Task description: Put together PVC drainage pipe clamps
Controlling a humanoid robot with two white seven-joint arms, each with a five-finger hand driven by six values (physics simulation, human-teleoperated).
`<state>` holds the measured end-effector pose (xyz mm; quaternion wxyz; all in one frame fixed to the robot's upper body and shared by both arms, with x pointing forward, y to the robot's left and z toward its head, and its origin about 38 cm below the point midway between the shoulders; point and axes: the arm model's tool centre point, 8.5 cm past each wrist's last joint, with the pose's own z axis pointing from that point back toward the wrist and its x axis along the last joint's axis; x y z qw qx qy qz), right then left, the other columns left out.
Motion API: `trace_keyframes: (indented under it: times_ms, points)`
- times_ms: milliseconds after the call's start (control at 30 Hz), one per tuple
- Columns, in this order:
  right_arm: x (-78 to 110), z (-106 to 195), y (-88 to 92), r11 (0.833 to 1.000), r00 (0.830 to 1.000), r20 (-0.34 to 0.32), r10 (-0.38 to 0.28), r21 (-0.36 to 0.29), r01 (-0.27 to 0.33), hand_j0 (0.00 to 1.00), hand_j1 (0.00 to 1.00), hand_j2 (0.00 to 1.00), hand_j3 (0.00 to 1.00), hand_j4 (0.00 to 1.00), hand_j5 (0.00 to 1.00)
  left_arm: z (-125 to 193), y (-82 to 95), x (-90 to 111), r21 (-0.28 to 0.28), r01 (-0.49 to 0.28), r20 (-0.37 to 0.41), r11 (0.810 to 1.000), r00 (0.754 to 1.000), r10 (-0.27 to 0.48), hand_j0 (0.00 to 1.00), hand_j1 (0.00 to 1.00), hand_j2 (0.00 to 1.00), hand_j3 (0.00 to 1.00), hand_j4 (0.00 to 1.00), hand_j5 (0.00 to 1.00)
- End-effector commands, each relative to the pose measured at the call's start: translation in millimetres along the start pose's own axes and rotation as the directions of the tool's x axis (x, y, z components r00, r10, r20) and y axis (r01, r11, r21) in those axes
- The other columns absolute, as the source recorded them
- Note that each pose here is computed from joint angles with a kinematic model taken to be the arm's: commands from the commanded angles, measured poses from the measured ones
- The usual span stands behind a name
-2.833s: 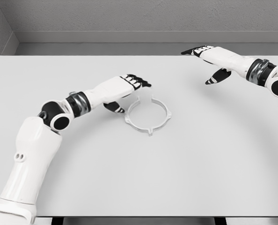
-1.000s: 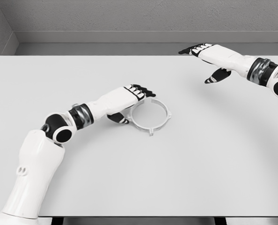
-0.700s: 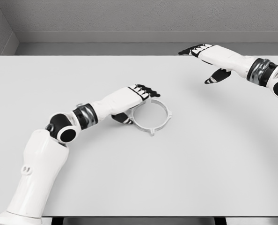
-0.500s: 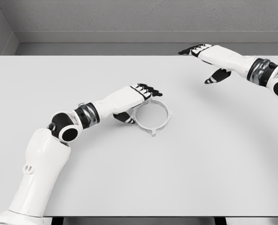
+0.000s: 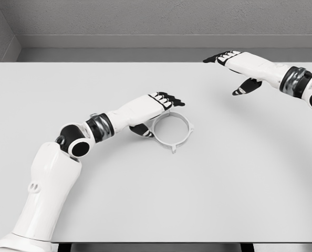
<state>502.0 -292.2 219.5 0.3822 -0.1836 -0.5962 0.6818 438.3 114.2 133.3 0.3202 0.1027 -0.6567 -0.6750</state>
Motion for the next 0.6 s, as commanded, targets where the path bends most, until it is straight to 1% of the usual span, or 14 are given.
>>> trace_keyframes:
  times_ms: [0, 100, 133, 167, 200, 233, 267, 300, 333, 367, 400, 433, 467, 567]
  points:
    - [-0.9, 1.2, -0.8, 1.000, 1.000, -0.002, -0.004, -0.004, 0.004, 1.00, 1.00, 1.00, 1.00, 1.00, 1.00, 3.9, 2.5, -3.7, 0.010, -0.006, -0.008, 1.000, 1.000, 0.006, 1.00, 1.00, 1.00, 1.00, 1.00, 1.00]
    - [-0.5, 1.1, -1.0, 1.000, 1.000, -0.001, -0.003, -0.003, 0.003, 1.00, 1.00, 1.00, 1.00, 1.00, 1.00, 10.1, 6.6, -9.3, 0.016, 0.000, -0.019, 1.000, 1.000, 0.000, 1.00, 1.00, 1.00, 1.00, 1.00, 1.00]
    - [0.1, 0.4, -0.5, 1.000, 1.000, 0.001, -0.004, -0.002, 0.004, 1.00, 1.00, 1.00, 1.00, 1.00, 1.00, 18.4, 8.8, -16.7, 0.013, 0.009, -0.038, 1.000, 0.999, -0.009, 1.00, 1.00, 1.00, 1.00, 1.00, 1.00]
    - [0.6, 0.3, -0.9, 1.000, 1.000, 0.002, -0.004, -0.003, 0.004, 1.00, 1.00, 1.00, 1.00, 1.00, 1.00, 28.2, 12.6, -25.2, 0.024, 0.012, -0.064, 1.000, 0.998, -0.010, 1.00, 1.00, 1.00, 1.00, 1.00, 1.00]
    - [3.4, 0.0, -2.1, 1.000, 1.000, 0.010, 0.002, -0.007, -0.002, 1.00, 1.00, 1.00, 1.00, 1.00, 1.00, 44.1, 19.8, -35.3, 0.024, 0.036, -0.089, 0.999, 0.995, -0.034, 1.00, 1.00, 1.00, 1.00, 1.00, 1.00]
    - [3.9, 0.5, -0.6, 1.000, 1.000, 0.010, 0.001, -0.005, -0.001, 1.00, 1.00, 1.00, 1.00, 1.00, 1.00, 64.2, 32.1, -45.1, 0.055, 0.037, -0.099, 0.998, 0.995, -0.031, 1.00, 1.00, 1.00, 1.00, 1.00, 1.00]
    - [4.6, -0.1, 0.0, 1.000, 1.000, 0.012, 0.001, -0.005, 0.000, 1.00, 1.00, 1.00, 1.00, 1.00, 1.00, 113.1, 60.6, -71.7, 0.139, 0.004, -0.130, 0.990, 0.991, 0.014, 1.00, 1.00, 1.00, 1.00, 1.00, 1.00]
    - [4.6, -0.1, 0.0, 1.000, 1.000, 0.012, 0.001, -0.005, 0.000, 1.00, 1.00, 1.00, 1.00, 1.00, 1.00, 147.0, 74.8, -89.5, 0.163, 0.014, -0.182, 0.987, 0.983, 0.016, 1.00, 1.00, 1.00, 1.00, 1.00, 1.00]
    - [4.6, -0.1, 0.0, 1.000, 1.000, 0.012, 0.001, -0.005, 0.000, 1.00, 1.00, 1.00, 1.00, 1.00, 1.00, 183.9, 89.5, -107.1, 0.179, 0.047, -0.262, 0.983, 0.965, 0.001, 1.00, 1.00, 1.00, 1.00, 1.00, 1.00]
    - [4.6, -0.1, 0.0, 1.000, 1.000, 0.012, 0.001, -0.005, 0.000, 1.00, 1.00, 1.00, 1.00, 1.00, 1.00, 210.9, 96.7, -122.1, 0.188, 0.059, -0.326, 0.980, 0.945, 0.006, 1.00, 1.00, 1.00, 1.00, 1.00, 1.00]
    - [4.6, -0.1, 0.0, 1.000, 1.000, 0.012, 0.001, -0.005, 0.000, 1.00, 1.00, 1.00, 1.00, 1.00, 1.00, 220.1, 95.9, -127.2, 0.194, 0.055, -0.349, 0.980, 0.937, 0.016, 1.00, 1.00, 1.00, 1.00, 1.00, 1.00]
    - [4.5, -0.1, -0.2, 1.000, 1.000, 0.011, 0.000, -0.006, 0.000, 1.00, 1.00, 1.00, 1.00, 1.00, 1.00, 239.7, 94.8, -137.1, 0.153, 0.064, -0.396, 0.986, 0.918, 0.002, 1.00, 1.00, 1.00, 1.00, 1.00, 1.00]
    - [4.6, -0.1, -0.2, 1.000, 1.000, 0.011, -0.001, -0.007, 0.001, 1.00, 1.00, 1.00, 1.00, 1.00, 1.00, 249.1, 93.7, -143.3, 0.140, 0.058, -0.418, 0.989, 0.908, 0.006, 1.00, 1.00, 1.00, 1.00, 1.00, 1.00]
    - [3.5, 1.0, -0.4, 1.000, 1.000, 0.007, -0.001, -0.006, 0.001, 1.00, 1.00, 1.00, 1.00, 1.00, 1.00, 253.1, 88.2, -144.8, 0.126, 0.049, -0.427, 0.991, 0.904, 0.009, 1.00, 1.00, 1.00, 1.00, 1.00, 1.00]
